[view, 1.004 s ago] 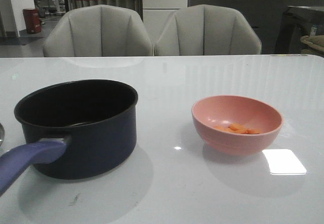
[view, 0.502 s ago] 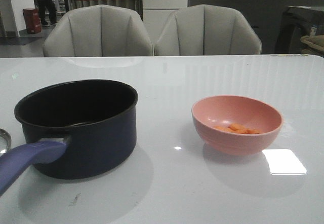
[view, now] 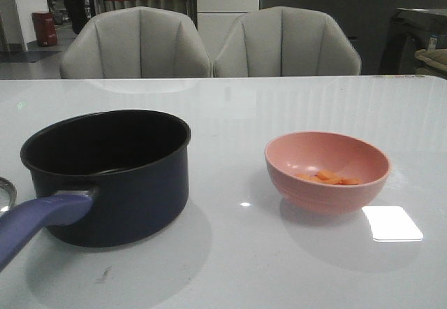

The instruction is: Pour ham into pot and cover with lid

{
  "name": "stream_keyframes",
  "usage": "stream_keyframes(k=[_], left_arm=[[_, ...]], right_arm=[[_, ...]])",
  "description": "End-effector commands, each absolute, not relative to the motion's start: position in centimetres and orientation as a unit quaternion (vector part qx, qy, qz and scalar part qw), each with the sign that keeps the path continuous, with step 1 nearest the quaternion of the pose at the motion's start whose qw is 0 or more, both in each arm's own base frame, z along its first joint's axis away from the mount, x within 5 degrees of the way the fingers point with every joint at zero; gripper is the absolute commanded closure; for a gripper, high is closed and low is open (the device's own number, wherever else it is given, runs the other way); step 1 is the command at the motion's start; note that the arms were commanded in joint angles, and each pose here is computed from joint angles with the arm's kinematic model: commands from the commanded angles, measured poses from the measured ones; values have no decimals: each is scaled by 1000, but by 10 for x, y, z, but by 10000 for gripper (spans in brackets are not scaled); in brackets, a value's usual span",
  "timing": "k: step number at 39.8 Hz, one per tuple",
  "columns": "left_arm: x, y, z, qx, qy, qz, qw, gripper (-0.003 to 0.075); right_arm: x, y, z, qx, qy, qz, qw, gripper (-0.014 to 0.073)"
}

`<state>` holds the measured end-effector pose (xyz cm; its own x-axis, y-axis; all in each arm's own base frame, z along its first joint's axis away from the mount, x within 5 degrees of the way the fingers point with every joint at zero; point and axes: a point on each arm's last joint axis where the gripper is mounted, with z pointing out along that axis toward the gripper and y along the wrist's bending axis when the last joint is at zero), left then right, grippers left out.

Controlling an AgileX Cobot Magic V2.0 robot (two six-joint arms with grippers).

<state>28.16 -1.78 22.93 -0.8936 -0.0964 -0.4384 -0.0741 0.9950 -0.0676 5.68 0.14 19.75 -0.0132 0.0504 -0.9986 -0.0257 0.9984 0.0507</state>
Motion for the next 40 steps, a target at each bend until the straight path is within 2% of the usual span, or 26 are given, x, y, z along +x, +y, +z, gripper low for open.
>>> stream_keyframes(k=[1, 16, 29, 36, 40], left_arm=[[271, -27, 260, -26, 958, -36, 283, 248], [188, -24, 292, -12, 924, -54, 380, 292], [114, -16, 328, -1, 824, -81, 561, 292], [81, -16, 329, 43, 771, -92, 629, 292], [65, -14, 323, 51, 756, -101, 644, 292]], right_arm=[[55, 2, 202, 2, 678, 25, 734, 452], [55, 2, 202, 2, 678, 25, 734, 452], [56, 2, 202, 2, 679, 25, 734, 452], [56, 2, 202, 2, 679, 25, 734, 452], [56, 2, 202, 2, 679, 25, 734, 452]])
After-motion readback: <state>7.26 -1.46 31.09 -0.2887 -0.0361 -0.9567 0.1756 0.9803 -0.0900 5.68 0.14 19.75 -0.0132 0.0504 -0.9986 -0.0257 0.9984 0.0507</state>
